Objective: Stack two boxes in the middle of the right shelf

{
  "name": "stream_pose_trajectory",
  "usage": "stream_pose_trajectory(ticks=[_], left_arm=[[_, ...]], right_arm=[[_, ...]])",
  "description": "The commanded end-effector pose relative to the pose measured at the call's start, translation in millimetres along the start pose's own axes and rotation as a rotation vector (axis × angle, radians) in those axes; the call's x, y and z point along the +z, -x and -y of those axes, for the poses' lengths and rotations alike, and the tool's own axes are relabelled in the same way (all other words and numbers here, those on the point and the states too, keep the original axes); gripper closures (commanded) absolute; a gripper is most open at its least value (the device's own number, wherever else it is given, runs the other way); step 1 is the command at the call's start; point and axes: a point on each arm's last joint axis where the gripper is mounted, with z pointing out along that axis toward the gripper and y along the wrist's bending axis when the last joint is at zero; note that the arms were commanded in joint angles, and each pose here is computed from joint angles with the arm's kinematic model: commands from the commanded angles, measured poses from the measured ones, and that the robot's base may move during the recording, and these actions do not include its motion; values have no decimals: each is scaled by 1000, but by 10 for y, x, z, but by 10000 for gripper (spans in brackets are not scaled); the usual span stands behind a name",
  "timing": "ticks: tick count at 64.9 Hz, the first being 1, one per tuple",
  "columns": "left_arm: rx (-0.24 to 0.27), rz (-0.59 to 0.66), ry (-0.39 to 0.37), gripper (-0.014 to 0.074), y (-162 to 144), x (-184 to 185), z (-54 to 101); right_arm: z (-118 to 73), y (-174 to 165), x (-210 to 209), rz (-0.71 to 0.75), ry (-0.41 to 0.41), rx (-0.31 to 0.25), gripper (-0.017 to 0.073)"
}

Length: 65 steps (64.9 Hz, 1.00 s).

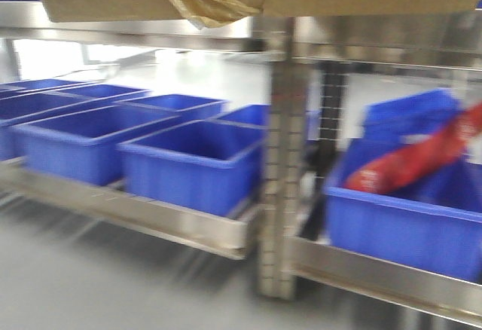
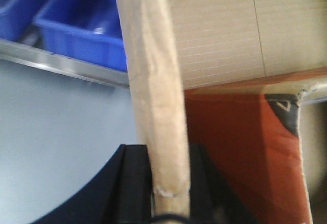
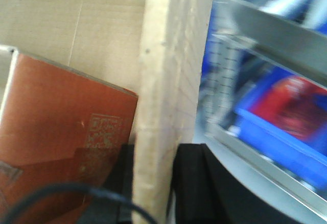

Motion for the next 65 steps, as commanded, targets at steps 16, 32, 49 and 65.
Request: stream_pose_trajectory(ticks=[16,32,49,65], left_arm=[[9,38,33,705,20,-93,-43],[9,38,33,705,20,-93,-43],[9,38,33,705,20,-93,-43],[9,38,33,705,20,-93,-43]], right_arm=[[47,76,-71,86,-56,-29,712],[47,76,-71,86,-56,-29,712],[47,76,-71,86,-56,-29,712],[47,76,-71,86,-56,-29,712]])
